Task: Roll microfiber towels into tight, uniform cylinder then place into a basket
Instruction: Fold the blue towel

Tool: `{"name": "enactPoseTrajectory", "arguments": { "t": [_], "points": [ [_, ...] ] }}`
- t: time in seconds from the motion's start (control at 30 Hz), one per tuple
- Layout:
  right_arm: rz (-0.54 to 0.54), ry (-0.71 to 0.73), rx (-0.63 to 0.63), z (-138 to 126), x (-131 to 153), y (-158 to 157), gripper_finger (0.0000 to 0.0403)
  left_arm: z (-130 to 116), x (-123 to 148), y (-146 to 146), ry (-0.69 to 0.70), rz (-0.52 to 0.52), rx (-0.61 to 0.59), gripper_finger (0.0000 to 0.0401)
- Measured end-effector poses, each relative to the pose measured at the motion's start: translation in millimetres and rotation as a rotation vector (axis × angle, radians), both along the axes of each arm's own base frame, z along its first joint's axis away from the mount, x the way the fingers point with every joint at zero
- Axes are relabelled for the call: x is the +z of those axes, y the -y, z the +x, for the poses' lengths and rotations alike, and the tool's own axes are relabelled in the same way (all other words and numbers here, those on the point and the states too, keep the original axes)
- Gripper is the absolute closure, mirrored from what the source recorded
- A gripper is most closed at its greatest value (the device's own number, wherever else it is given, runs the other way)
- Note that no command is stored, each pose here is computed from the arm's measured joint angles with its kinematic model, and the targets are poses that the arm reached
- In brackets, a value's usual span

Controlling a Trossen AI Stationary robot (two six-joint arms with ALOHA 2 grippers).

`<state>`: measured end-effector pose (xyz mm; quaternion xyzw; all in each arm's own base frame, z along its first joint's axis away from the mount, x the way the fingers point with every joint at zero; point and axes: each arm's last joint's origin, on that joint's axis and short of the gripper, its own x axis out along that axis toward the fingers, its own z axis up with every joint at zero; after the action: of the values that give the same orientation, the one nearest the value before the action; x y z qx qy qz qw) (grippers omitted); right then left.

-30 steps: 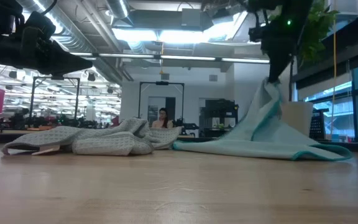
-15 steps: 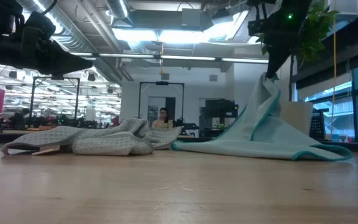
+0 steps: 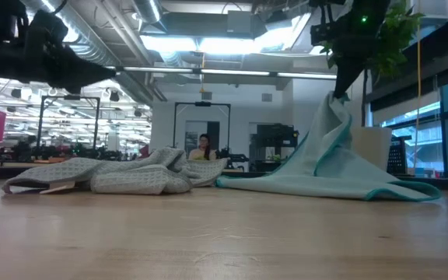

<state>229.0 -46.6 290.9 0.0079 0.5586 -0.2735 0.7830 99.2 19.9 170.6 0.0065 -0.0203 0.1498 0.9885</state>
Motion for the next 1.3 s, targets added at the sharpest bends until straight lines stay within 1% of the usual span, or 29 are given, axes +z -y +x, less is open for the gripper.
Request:
{"name": "enactPoseTrajectory", "arguments": {
  "t": [0.03,0.1,0.17,0.27,0.37,0.53,0.6,0.67,0.8,1.0,1.17,1.3],
  "points": [
    [0.001,0.002,-0.003,0.0,0.0,0.0,0.0393,-0.1,2.0,0.1,0.026,-0.016,-0.004,0.0401],
    [0.001,0.006,-0.007,0.3,0.1,0.0,0.0393,-0.5,6.4,-0.1,0.068,0.002,0.005,0.0401],
    [0.002,0.016,-0.016,0.8,0.3,0.1,0.0393,-1.2,9.8,-0.7,0.097,0.03,0.032,0.0401],
    [0.007,0.029,-0.032,1.1,0.5,0.2,0.0393,-2.9,16.1,-2.1,0.151,0.036,0.089,0.0401],
    [0.009,0.036,-0.042,1.3,0.5,0.2,0.0393,-4.7,25.9,-4.6,0.142,0.022,0.19,0.0401],
    [0.01,0.044,-0.047,1.8,0.7,0.3,0.0393,-1.8,63.4,-5.8,0.109,0.001,0.213,0.0401],
    [0.01,0.044,-0.046,1.8,0.7,0.3,0.0393,6.5,75.0,-7.2,0.054,-0.01,0.216,0.0401],
    [0.01,0.043,-0.046,1.8,0.7,0.3,0.0393,17.4,83.6,-9.2,-0.031,-0.018,0.225,0.0401],
    [0.004,0.036,-0.029,1.9,0.7,0.3,0.0393,47.7,100.5,-14.3,-0.216,-0.058,0.239,0.0401],
    [-0.006,0.039,0.0,3.4,1.3,0.5,0.0393,92.2,136.0,-25.4,-0.392,-0.124,0.269,0.0401],
    [-0.013,0.033,0.021,3.7,1.4,0.6,0.0393,126.6,146.6,-40.7,-0.542,-0.193,0.317,0.0401],
    [-0.017,0.027,0.033,3.8,1.5,0.6,0.0393,146.2,150.5,-52.9,-0.636,-0.245,0.279,0.0401]
  ]
}}
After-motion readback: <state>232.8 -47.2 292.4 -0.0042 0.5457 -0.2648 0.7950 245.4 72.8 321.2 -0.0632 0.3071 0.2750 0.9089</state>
